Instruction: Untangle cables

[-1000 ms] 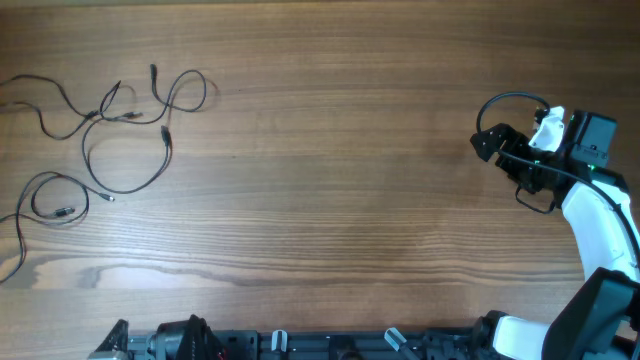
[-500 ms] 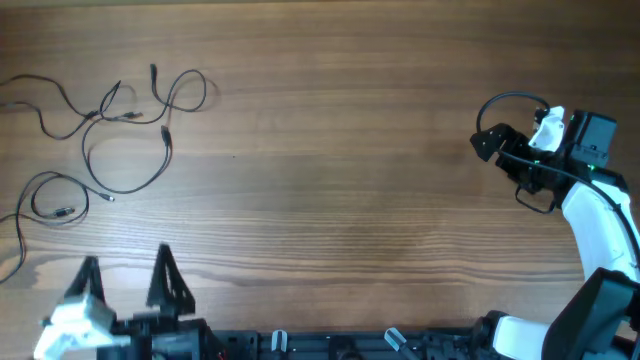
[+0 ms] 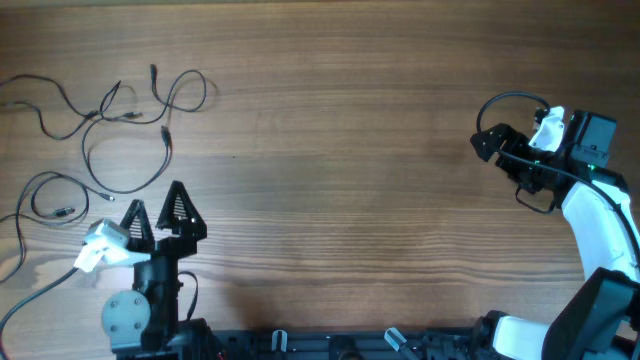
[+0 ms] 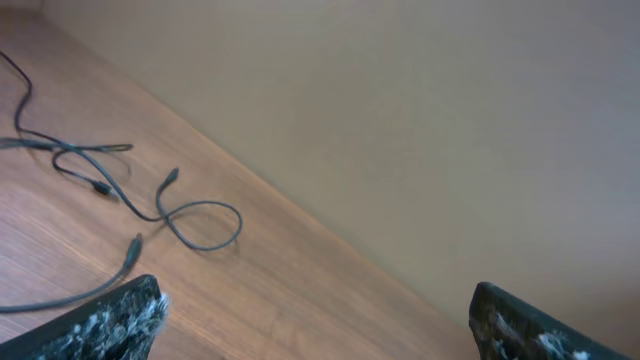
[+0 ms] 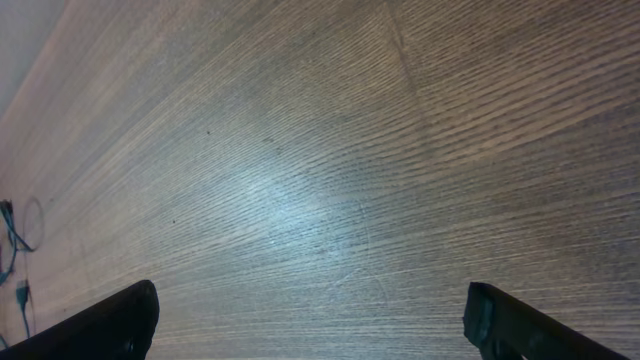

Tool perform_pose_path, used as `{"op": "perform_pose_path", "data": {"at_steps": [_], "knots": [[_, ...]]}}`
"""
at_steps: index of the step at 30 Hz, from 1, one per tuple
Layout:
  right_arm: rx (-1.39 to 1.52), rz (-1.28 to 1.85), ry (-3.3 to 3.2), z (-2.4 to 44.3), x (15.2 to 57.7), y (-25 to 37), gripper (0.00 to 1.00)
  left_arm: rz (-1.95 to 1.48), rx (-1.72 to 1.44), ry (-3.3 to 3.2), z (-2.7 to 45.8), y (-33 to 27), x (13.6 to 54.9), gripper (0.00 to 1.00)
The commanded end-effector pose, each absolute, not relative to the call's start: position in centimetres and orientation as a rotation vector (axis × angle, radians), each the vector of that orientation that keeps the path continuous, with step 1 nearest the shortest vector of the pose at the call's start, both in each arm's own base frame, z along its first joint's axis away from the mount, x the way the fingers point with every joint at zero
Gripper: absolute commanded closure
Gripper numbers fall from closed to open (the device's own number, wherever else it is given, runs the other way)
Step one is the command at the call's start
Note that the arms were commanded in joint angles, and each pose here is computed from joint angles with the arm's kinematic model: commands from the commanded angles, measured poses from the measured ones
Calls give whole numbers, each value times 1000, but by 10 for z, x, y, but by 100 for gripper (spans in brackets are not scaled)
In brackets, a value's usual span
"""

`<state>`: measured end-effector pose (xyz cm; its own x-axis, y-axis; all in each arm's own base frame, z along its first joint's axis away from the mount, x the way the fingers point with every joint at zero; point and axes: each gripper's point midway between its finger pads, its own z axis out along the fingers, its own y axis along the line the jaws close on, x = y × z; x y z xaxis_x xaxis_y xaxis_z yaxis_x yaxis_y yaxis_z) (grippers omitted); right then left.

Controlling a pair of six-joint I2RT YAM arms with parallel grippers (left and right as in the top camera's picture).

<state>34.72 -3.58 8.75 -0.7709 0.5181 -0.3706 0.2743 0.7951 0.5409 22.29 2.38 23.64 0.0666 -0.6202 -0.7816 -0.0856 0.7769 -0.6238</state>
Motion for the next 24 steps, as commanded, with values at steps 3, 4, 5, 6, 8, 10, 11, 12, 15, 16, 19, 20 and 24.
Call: {"op": "perform_pose_path", "data": {"at_steps": [3, 4, 5, 6, 8, 10, 11, 12, 15, 16, 19, 20, 24], "knots": [[596, 639, 2477, 84, 347, -35, 0, -459, -647, 1451, 208, 28, 236, 0], [593, 638, 2473, 86, 347, -35, 0, -446, -658, 1449, 203, 31, 237, 0], [591, 637, 2471, 87, 347, -35, 0, -439, -666, 1450, 199, 32, 238, 0], [588, 635, 2466, 88, 347, -35, 0, -436, -669, 1453, 195, 33, 239, 0], [573, 627, 2444, 97, 348, -35, 0, -431, -676, 1470, 182, 33, 241, 0], [556, 619, 2419, 107, 348, -35, 0, -421, -679, 1493, 170, 33, 243, 0], [544, 612, 2401, 114, 348, -35, 0, -420, -682, 1500, 166, 33, 243, 0], [530, 605, 2380, 122, 348, -35, 0, -419, -684, 1504, 160, 33, 244, 0], [496, 587, 2329, 142, 347, -35, 0, -414, -684, 1512, 157, 33, 245, 0], [481, 579, 2305, 151, 346, -34, 0, -414, -684, 1513, 157, 33, 245, 0], [432, 552, 2226, 181, 341, -33, 0, -418, -683, 1518, 156, 32, 245, 0], [421, 546, 2209, 187, 340, -32, 0, -418, -683, 1518, 156, 32, 245, 0], [343, 502, 2079, 234, 326, -27, 0, -418, -683, 1518, 156, 32, 245, 0]]}}
